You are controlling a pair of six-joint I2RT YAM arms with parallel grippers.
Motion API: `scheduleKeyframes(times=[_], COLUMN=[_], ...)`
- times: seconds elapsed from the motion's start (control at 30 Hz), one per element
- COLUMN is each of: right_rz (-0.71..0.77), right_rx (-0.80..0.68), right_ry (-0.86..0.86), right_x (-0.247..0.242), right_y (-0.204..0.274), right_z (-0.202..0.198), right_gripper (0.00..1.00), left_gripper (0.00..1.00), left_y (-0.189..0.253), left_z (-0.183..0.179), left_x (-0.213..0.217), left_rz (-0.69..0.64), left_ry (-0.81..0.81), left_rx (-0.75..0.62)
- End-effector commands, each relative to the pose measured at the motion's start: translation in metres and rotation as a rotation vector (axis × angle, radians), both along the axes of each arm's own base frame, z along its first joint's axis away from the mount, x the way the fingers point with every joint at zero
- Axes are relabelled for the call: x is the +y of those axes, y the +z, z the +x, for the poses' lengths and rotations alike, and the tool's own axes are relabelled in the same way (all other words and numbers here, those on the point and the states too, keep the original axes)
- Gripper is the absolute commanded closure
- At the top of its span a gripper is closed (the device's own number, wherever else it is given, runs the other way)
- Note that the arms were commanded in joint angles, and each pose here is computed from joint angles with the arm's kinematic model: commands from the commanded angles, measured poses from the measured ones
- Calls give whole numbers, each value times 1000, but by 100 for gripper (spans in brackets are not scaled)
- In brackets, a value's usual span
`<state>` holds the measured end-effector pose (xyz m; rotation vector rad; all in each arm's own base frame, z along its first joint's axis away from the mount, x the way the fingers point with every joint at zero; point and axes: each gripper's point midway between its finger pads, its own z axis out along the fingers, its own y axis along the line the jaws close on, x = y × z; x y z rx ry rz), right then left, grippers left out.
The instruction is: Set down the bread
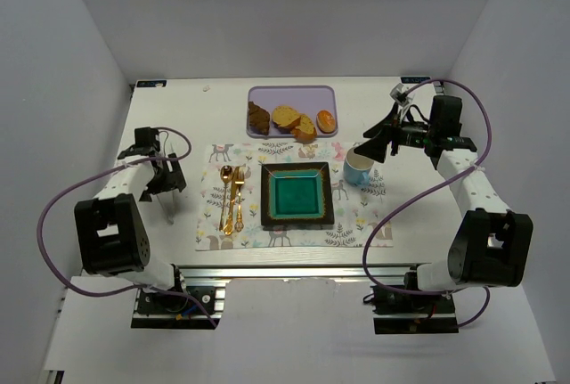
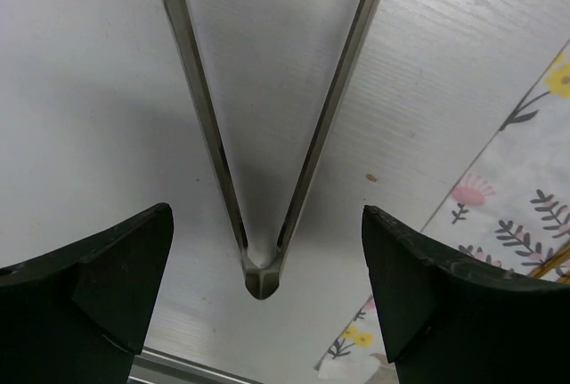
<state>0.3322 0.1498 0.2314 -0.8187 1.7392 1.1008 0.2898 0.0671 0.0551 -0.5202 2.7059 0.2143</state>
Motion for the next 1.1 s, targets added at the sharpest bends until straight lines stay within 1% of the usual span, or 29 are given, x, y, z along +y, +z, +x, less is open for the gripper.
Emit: scheduleKeyframes(times=[0.0, 0.07, 0.13, 0.17, 0.2, 0.3, 0.5, 0.57, 0.63, 0.67, 0.73, 0.77, 0.8, 0.83, 0.87, 0.9, 0.93, 0.97, 1.0, 1.03, 1.07], right_rz=[23, 30, 36, 38, 37, 34, 27, 26, 27, 27, 24, 25, 25, 26, 27, 28, 28, 29, 28, 29, 28], right_rx=[-47, -36, -24, -29, -32, -30, -27, -28, -25, -25, -24, -23, -20, -19, -20, -18, -22, -22, -24, -24, -30], right_ry=[14, 12, 8, 7, 5, -1, -10, -12, -13, -11, -13, -12, -10, -10, -9, -8, -8, -7, -8, -7, -6], right_x=[2, 2, 3, 3, 2, 2, 1, 1, 1, 1, 1, 1, 1, 1, 1, 1, 1, 2, 1, 2, 2], right_y=[17, 17, 17, 17, 19, 19, 19, 19, 18, 18, 17, 18, 17, 17, 17, 17, 18, 18, 19, 19, 19], right_z=[2, 2, 0, 1, 0, 0, -2, -2, -2, -3, -2, -3, -3, -4, -3, -3, -3, -4, -4, -4, -4], right_gripper=[11, 11, 11, 11, 11, 11, 11, 11, 11, 11, 11, 11, 11, 11, 11, 11, 11, 11, 11, 11, 11], left_gripper=[5, 6, 11, 13, 20, 27, 32, 45, 58, 68, 77, 82, 82, 83, 84, 84, 84, 82, 80, 78, 76], left_y=[-6, -14, -24, -28, -35, -42, -48, -49, -43, -32, -10, 11, 29, 47, 62, 90, 107, 121, 144, 155, 162], left_z=[12, 15, 16, 18, 19, 24, 30, 29, 33, 38, 51, 59, 69, 78, 84, 93, 101, 104, 112, 116, 116], left_x=[7, 7, 7, 7, 5, 2, 0, -1, -8, -10, -16, -19, -23, -33, -40, -52, -62, -83, -94, -106, -130], left_rz=[1, -10, -26, -35, -59, -87, -115, -118, -160, -166, -199, -210, -229, -286, -316, -339, -375, -430, -455, -488, -523], left_ry=[-49, -70, -77, -86, -89, -95, -82, -80, -94, -91, -85, -88, -93, -94, -106, -139, -150, -203, -237, -256, -312], left_rx=[-33, -39, -20, -23, -8, -3, -14, -7, -32, -66, -148, -216, -273, -338, -387, -464, -509, -530, -565, -573, -562])
